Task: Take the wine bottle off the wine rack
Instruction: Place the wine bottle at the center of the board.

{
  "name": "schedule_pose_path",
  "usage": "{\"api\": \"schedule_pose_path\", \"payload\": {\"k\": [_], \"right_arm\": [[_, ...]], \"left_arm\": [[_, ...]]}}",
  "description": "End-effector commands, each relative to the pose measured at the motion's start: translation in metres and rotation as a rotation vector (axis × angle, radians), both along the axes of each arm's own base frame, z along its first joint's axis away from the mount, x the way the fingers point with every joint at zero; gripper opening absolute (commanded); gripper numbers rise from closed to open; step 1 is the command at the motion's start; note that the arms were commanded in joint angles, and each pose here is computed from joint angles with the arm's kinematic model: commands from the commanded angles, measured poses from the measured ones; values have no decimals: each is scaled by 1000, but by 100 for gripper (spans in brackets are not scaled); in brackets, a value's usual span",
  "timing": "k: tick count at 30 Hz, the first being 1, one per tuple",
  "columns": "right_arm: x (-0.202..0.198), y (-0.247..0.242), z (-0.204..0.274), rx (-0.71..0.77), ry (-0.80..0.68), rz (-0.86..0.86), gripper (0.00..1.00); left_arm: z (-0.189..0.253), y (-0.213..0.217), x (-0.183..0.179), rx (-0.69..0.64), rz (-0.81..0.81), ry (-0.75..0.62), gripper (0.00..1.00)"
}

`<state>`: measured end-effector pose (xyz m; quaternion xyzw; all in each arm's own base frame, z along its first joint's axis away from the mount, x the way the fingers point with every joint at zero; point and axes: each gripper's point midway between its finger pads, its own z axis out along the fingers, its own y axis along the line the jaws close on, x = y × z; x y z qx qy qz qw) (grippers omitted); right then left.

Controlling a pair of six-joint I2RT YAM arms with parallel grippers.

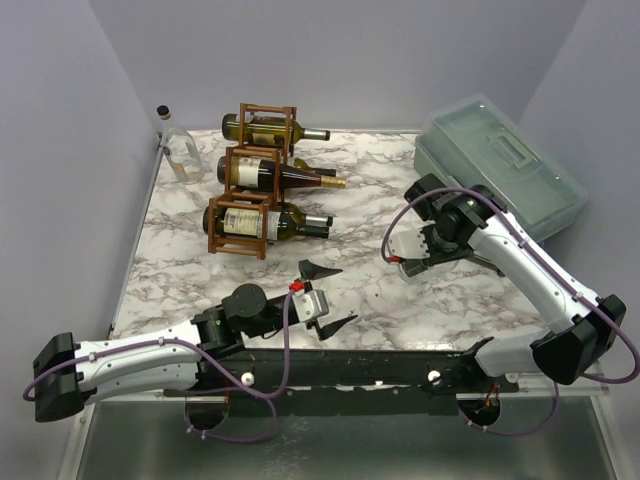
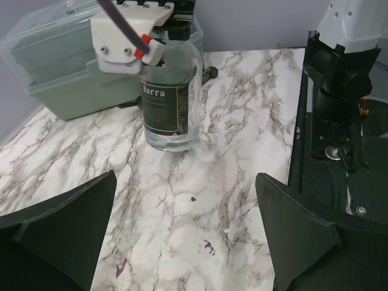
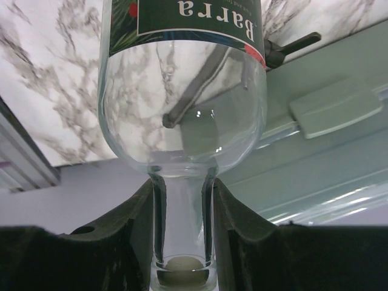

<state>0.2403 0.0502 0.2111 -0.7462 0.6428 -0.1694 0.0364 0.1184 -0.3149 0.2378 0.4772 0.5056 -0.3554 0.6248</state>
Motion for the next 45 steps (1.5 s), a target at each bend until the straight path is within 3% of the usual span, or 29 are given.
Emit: {"api": "schedule_pose_path", "payload": {"k": [1,12,29,37,45], "right_arm": [[17,-6,38,-141,-134,166,0],[14,10,35,-369,-97,502,0],[-10,39,1,-476,-105,599,3],[-16,44,-7,-466,-100,637,14],[-28,48,-20,-441,-93,655,38]], "left_arm": [[-8,16,3,5,52,26,99],[-3,45,6,-30,122,8,99],[-1,57,2,-75,134,41,99],[-2,60,0,-91,135,57,99],[-3,60,0,-95,132,64,99]]}}
